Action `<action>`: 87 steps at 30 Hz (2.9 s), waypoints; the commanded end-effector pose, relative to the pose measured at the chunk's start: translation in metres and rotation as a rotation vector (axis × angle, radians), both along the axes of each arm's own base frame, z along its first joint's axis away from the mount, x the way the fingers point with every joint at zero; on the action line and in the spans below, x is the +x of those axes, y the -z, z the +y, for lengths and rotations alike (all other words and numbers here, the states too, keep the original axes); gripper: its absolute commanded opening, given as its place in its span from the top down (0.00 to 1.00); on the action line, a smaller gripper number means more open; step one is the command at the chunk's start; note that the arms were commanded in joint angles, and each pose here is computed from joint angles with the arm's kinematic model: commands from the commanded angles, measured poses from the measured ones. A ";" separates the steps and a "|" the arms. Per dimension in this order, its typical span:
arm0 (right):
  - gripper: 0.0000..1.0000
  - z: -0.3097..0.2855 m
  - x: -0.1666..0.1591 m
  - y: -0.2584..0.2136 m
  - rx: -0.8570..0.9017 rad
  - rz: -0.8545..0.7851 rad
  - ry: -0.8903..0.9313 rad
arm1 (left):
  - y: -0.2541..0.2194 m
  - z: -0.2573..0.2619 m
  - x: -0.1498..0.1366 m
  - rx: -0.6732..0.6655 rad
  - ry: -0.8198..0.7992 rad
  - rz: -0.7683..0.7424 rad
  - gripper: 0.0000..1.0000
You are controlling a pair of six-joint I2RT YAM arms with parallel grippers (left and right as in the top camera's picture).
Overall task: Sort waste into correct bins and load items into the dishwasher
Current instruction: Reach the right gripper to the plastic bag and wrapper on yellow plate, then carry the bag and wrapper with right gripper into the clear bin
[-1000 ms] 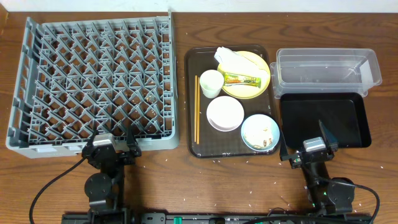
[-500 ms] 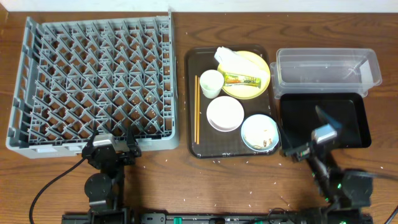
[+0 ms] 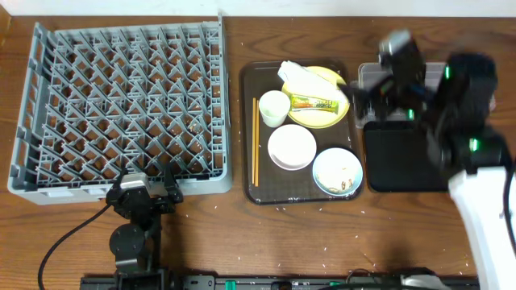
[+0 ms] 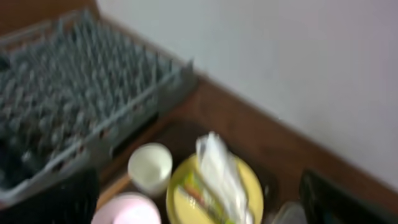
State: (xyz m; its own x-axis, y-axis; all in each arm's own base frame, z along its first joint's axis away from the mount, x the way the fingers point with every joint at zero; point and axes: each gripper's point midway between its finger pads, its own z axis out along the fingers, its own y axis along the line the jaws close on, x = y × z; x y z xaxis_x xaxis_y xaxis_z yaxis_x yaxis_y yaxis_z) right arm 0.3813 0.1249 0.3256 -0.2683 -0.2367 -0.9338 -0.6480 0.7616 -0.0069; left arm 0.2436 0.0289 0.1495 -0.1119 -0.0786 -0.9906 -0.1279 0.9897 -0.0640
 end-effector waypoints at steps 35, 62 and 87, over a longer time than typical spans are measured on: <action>0.05 0.034 0.122 0.291 -0.631 0.458 -0.274 | 0.016 0.003 -0.001 0.006 -0.016 0.047 0.09; 0.99 0.028 0.132 0.156 -0.248 0.494 0.181 | 0.016 0.003 -0.001 0.006 -0.017 0.048 0.08; 0.15 -0.239 0.076 0.224 0.765 0.748 1.973 | 0.016 0.003 -0.001 0.006 -0.016 0.048 0.08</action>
State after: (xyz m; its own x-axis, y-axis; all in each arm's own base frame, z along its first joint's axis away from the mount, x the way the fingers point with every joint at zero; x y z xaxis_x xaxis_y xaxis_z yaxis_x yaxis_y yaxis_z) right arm 0.4567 -0.1083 0.1014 0.0493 0.9425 -0.3305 0.9526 0.0550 0.2992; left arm 0.2436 0.0289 0.1495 -0.1118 -0.0786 -0.9906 -0.1282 0.9897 -0.0640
